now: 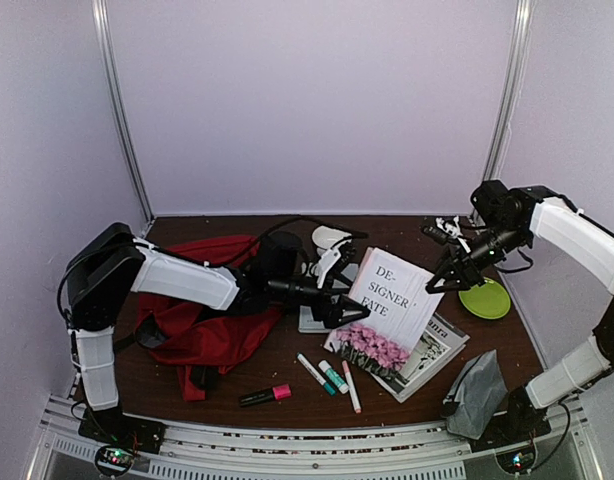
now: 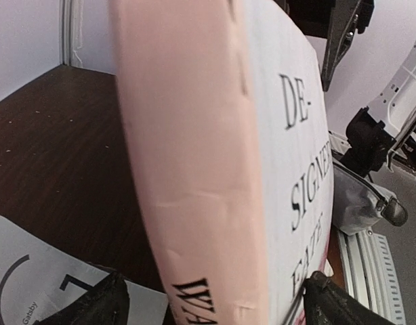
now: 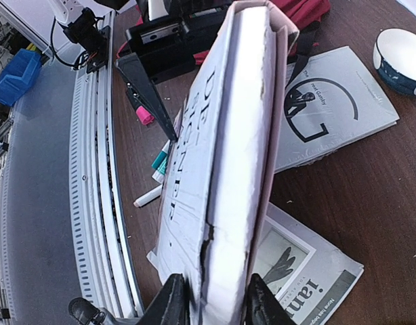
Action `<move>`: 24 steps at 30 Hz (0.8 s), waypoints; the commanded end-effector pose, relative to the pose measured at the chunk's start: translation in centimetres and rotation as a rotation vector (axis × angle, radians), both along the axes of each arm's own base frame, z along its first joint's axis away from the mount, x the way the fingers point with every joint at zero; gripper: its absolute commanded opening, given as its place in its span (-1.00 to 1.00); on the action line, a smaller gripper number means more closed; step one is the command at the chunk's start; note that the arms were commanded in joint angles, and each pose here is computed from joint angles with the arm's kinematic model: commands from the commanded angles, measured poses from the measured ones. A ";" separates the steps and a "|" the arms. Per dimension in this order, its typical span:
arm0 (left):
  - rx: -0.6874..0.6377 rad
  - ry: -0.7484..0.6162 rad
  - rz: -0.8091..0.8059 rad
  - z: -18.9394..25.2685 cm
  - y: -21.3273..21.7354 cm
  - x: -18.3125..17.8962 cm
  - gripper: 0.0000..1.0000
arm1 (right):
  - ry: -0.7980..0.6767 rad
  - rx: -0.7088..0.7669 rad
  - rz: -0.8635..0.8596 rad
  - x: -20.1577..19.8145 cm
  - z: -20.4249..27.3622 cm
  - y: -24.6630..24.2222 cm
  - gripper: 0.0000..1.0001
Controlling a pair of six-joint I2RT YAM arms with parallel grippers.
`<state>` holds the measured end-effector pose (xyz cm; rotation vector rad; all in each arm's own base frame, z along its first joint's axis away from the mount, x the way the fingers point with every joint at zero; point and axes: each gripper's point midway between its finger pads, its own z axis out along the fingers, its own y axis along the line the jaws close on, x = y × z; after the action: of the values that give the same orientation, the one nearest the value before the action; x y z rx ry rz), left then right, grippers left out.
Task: Pack the student bag
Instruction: Pass from the right arm to the left
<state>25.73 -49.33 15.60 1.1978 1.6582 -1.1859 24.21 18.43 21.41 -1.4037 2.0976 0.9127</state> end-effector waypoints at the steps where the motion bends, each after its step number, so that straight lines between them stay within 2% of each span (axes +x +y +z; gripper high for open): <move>1: -0.087 -0.045 -0.113 1.2 -1.1 -0.7 0.80 | -0.036 -0.006 0.046 -0.3 -0.8 0.3 -0.39; 8: -0.197 0.043 -0.275 2.8 -0.8 -3.3 0.41 | -0.062 -0.023 0.016 0.7 -1.0 0.3 -0.40; 17: -0.249 0.149 -0.327 5.0 0.1 -3.3 -0.52 | -0.041 0.014 -0.037 1.4 -0.3 0.8 -0.33; 19: -0.279 0.153 -0.296 6.4 0.6 -2.9 -0.58 | -0.032 0.023 -0.034 1.0 0.1 0.8 -0.05; 22: -0.308 0.121 -0.235 8.5 1.9 -2.6 -0.52 | -0.021 0.065 -0.040 0.5 1.7 0.8 0.34; 24: -0.289 0.081 -0.187 9.9 2.5 -2.5 -0.47 | -0.020 0.112 -0.074 0.9 3.2 0.7 0.50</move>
<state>23.11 -48.35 18.54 1.2015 1.5556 -1.6244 25.01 19.17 21.30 -1.3438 2.0937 0.9313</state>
